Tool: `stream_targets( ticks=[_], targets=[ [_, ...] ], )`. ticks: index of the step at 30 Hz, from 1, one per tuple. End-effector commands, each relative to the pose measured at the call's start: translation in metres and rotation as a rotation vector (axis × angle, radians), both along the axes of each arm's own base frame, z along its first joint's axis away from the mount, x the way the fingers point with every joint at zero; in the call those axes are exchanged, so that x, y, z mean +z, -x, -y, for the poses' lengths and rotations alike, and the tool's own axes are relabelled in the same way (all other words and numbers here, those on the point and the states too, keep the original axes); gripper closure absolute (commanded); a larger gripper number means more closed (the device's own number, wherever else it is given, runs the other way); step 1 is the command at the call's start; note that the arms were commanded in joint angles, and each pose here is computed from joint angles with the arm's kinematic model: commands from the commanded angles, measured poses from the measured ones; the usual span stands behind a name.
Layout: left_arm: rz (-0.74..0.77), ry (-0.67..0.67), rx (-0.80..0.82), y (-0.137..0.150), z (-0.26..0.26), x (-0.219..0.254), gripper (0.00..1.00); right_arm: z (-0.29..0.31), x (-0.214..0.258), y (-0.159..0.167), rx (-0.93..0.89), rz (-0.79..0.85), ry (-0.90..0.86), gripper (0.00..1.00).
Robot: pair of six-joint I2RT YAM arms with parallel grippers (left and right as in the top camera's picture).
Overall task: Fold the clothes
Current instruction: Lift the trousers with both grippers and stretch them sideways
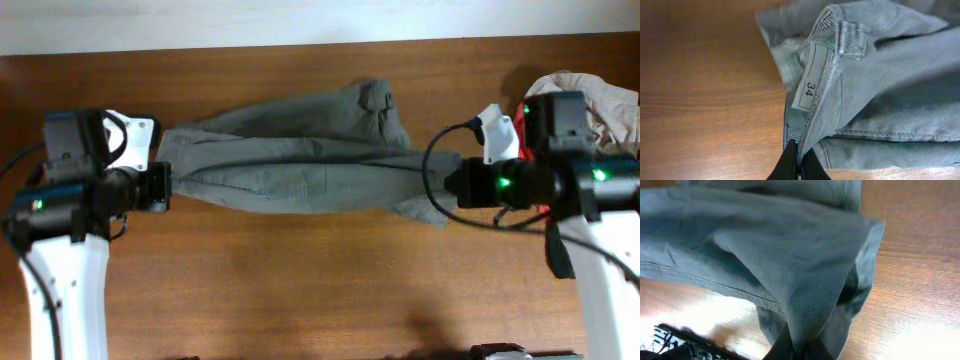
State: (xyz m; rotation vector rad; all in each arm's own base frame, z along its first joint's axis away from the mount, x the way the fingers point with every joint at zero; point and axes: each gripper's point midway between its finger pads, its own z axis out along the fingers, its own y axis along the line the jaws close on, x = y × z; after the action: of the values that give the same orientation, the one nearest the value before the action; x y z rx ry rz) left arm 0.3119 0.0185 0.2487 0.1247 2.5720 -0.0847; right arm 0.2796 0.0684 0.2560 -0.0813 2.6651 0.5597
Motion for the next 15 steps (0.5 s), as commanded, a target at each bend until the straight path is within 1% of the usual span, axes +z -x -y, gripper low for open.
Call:
stream_targets(
  ticks=[1, 4, 9, 15],
  targets=[
    [0.087, 0.031, -0.008, 0.007, 0.006, 0.025, 0.99, 0.005, 0.023, 0.004, -0.022, 0.084, 0.02, 0.96],
    [0.099, 0.069, -0.077, 0.007, 0.018, 0.027, 1.0, 0.005, 0.023, 0.003, -0.023, 0.085, 0.02, 0.96],
    [0.077, 0.082, -0.081, 0.004, 0.019, 0.021, 1.0, 0.005, 0.015, -0.001, -0.023, 0.056, 0.02, 0.96],
    [0.064, 0.086, -0.08, 0.004, 0.02, 0.019, 1.0, 0.003, 0.014, 0.001, -0.022, 0.037, 0.011, 0.96]
  ],
)
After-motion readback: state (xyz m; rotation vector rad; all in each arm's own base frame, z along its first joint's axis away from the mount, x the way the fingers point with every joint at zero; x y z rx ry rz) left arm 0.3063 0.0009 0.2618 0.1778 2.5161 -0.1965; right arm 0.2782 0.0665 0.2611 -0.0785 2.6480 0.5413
